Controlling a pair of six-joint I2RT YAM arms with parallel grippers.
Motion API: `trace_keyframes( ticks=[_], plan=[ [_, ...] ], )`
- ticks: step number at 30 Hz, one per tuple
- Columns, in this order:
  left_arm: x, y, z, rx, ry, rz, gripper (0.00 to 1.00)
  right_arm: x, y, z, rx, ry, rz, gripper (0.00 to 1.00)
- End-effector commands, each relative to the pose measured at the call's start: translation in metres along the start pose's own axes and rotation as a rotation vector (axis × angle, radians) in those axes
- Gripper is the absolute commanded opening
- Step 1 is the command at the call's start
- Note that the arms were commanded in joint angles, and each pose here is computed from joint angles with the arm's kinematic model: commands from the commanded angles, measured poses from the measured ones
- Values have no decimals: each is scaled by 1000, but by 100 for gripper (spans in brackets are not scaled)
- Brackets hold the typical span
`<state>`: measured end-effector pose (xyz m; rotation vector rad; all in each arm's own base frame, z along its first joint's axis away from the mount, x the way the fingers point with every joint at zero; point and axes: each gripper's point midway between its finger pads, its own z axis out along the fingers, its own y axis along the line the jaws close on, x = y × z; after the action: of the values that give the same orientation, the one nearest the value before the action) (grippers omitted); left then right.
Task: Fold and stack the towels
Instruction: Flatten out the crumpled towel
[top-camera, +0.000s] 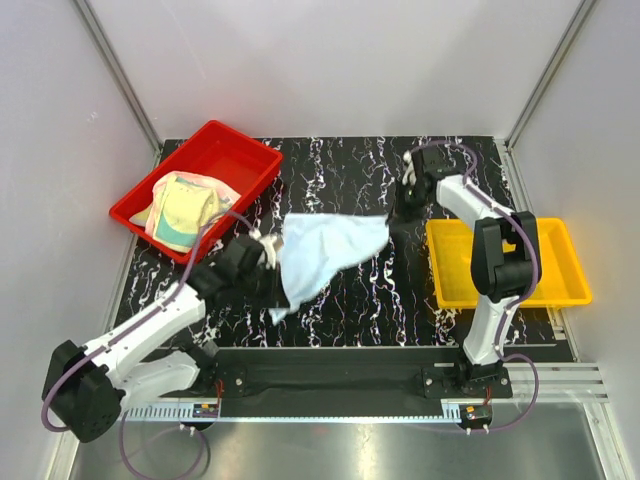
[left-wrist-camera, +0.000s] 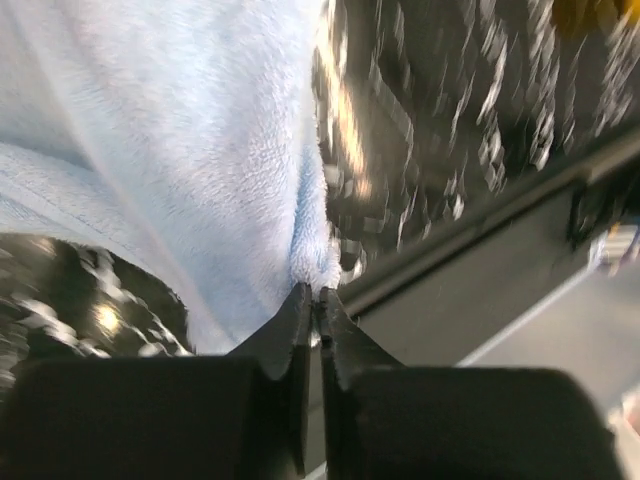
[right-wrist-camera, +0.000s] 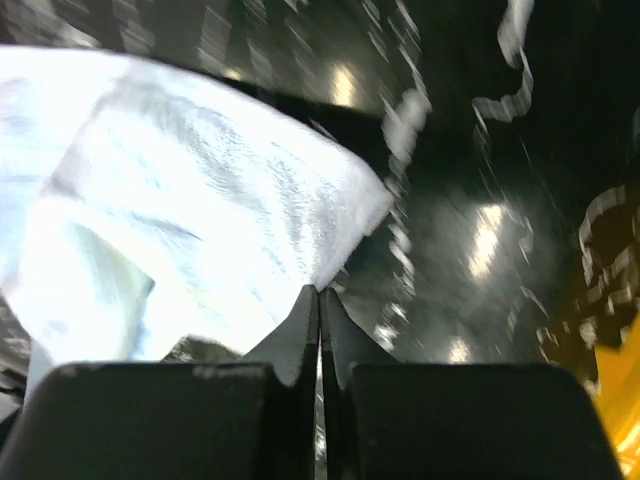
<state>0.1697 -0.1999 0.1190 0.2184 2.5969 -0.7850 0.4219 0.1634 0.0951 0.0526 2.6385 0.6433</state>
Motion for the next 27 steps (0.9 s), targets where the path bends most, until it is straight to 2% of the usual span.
trace_keyframes(
  ticks=[1, 3, 4, 7, 8, 10, 11, 15, 16, 20, 24, 27],
  plan=[
    [16, -40, 2, 218, 30, -19, 13, 21, -32, -5, 144, 38, -19, 0],
    [24, -50, -1, 269, 66, -4, 28, 30, -35, -7, 155, 53, -15, 0],
    [17, -57, -7, 284, 47, 26, 41, 32, -36, -8, 157, 52, -11, 0],
    [-16, -47, -14, 144, -31, 93, 55, 36, -34, -11, 142, 42, -20, 0],
    [-59, -48, -27, 58, -157, 119, 58, 33, -32, -11, 131, 26, -26, 0],
    [-93, -19, -19, -119, -186, 123, 59, 36, -32, -11, 128, 25, -23, 0],
    [-130, -13, -30, -201, -280, 118, 59, 34, -30, -11, 117, 16, -26, 0],
    [-181, 30, -3, -323, -254, 42, 51, 33, -24, -15, 92, 4, -33, 0],
    [-181, 45, 14, -353, -207, 22, 50, 32, -24, -17, 93, -1, -35, 0],
    [-182, 85, 38, -387, -164, -80, 47, 30, -16, -23, 64, -26, -31, 0],
    [-173, 91, 68, -311, -99, -134, 46, 31, -19, -19, 72, -20, -16, 0],
    [-179, 79, 85, -206, -96, -93, 47, 32, -23, -15, 81, -11, -17, 0]
  ],
)
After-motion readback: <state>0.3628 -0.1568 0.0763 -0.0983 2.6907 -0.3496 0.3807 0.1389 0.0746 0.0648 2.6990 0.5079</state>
